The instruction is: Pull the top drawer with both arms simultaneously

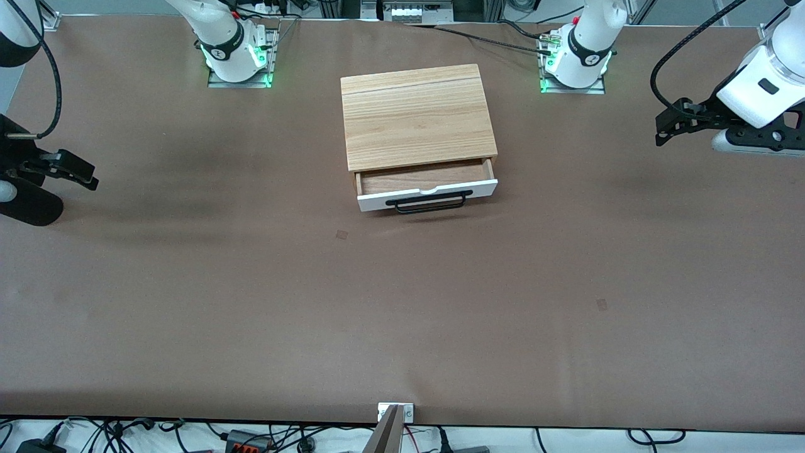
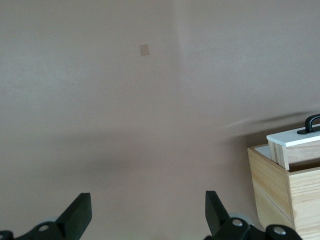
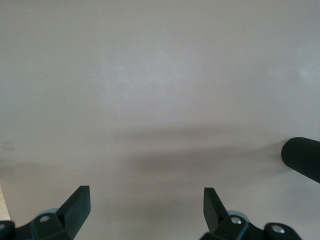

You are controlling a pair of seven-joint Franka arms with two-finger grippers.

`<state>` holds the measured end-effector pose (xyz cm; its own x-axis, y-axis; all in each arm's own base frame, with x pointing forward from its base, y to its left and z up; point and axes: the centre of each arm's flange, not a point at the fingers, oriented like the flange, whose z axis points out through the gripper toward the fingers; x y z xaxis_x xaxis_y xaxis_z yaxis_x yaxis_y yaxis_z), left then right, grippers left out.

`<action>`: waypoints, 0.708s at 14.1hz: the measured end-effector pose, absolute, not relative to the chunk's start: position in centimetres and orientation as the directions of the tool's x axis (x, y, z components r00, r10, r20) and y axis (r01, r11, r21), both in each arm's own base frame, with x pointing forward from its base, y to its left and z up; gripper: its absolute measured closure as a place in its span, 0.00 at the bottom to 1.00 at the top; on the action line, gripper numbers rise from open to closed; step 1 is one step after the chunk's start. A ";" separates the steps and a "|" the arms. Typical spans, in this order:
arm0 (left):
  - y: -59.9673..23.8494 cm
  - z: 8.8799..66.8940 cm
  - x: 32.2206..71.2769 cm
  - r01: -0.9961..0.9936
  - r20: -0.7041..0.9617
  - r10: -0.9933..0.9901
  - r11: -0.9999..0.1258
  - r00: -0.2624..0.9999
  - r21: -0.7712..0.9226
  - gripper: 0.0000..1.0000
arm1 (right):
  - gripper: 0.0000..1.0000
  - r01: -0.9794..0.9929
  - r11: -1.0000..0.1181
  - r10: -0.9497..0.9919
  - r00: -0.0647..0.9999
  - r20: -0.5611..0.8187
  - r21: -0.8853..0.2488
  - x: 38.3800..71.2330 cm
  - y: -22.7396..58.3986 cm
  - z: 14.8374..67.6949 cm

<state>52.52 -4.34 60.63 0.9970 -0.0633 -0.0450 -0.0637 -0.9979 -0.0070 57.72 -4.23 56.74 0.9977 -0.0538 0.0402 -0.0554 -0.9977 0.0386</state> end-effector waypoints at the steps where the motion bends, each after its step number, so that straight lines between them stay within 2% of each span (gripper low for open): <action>1: -4.3 60.5 52.6 -0.066 -0.047 -0.065 -0.998 0.997 -0.007 0.00 | 0.00 -0.054 -0.998 -0.052 0.998 0.043 0.038 57.5 -4.2 56.9; 10: -4.7 60.5 52.7 -0.077 -0.040 -0.077 -0.997 0.996 -0.007 0.00 | 0.00 -0.048 -0.998 -0.048 0.999 -0.014 0.037 56.5 -3.8 57.0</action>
